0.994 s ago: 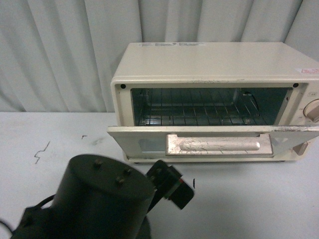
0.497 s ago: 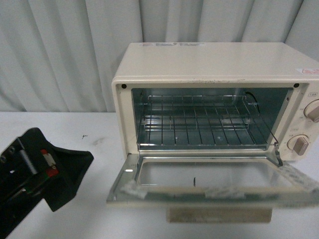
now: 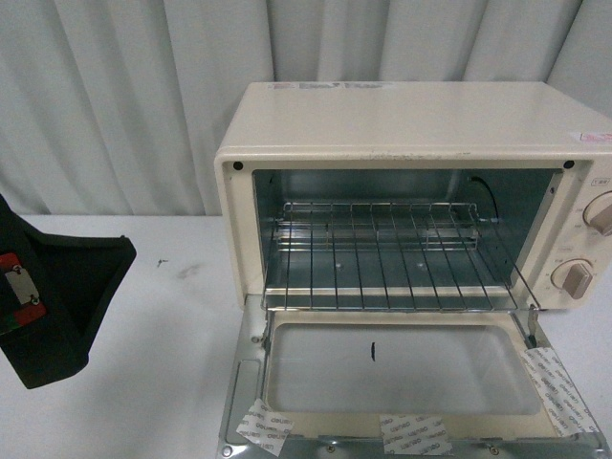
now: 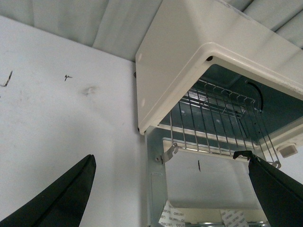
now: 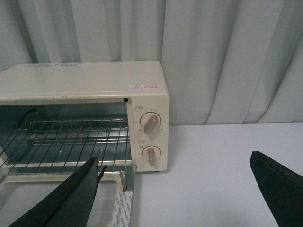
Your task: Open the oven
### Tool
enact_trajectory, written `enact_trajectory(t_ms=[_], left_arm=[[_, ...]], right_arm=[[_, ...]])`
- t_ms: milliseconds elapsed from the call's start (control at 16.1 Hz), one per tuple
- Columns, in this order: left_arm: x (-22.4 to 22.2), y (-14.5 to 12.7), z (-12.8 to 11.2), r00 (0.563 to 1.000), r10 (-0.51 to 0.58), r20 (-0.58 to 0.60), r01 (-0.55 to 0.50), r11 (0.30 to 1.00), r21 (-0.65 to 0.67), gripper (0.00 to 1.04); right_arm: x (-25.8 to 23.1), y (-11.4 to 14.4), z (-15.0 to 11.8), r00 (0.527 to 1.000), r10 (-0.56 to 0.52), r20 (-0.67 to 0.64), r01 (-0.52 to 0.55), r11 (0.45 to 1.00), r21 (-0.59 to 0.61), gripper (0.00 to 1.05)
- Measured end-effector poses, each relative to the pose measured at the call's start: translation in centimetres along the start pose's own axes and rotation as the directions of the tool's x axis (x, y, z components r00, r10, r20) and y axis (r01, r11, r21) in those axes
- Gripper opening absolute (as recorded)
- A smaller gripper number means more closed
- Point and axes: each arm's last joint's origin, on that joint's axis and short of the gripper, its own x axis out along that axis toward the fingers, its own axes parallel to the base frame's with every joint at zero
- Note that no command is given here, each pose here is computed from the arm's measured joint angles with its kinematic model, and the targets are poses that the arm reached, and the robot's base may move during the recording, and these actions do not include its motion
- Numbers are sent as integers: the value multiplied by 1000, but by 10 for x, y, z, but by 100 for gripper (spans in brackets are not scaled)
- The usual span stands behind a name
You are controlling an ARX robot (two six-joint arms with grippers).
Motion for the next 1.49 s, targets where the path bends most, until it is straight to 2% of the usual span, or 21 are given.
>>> enact_trajectory(t_ms=[62,124,186,248,559,932,994,1491], left_arm=[[0,-6,5,994,0,106,-6,998,55,94],[-2,0,6,964,55,262,-96,985,146,82],[-13,16,1,945,111,308,-189,952,239,69],[-25,23,8,930,107,352,-225,923,313,51],[-45,38,10,931,101,350,-236,899,368,4],[-63,46,14,930,76,361,-218,902,373,2],[-69,54,18,920,104,377,-249,899,361,2],[-82,51,13,923,83,375,-230,901,368,2]], right_arm=[[0,0,0,1000,0,0,0,1000,0,98],[0,0,0,1000,1,0,-1,1000,0,98],[0,0,0,1000,-4,0,4,1000,0,98],[0,0,0,1000,0,-1,0,1000,0,98],[0,0,0,1000,0,-1,0,1000,0,98],[0,0,0,1000,0,-1,0,1000,0,98],[0,0,0,1000,0,-1,0,1000,0,98],[0,0,0,1000,0,-1,0,1000,0,98]])
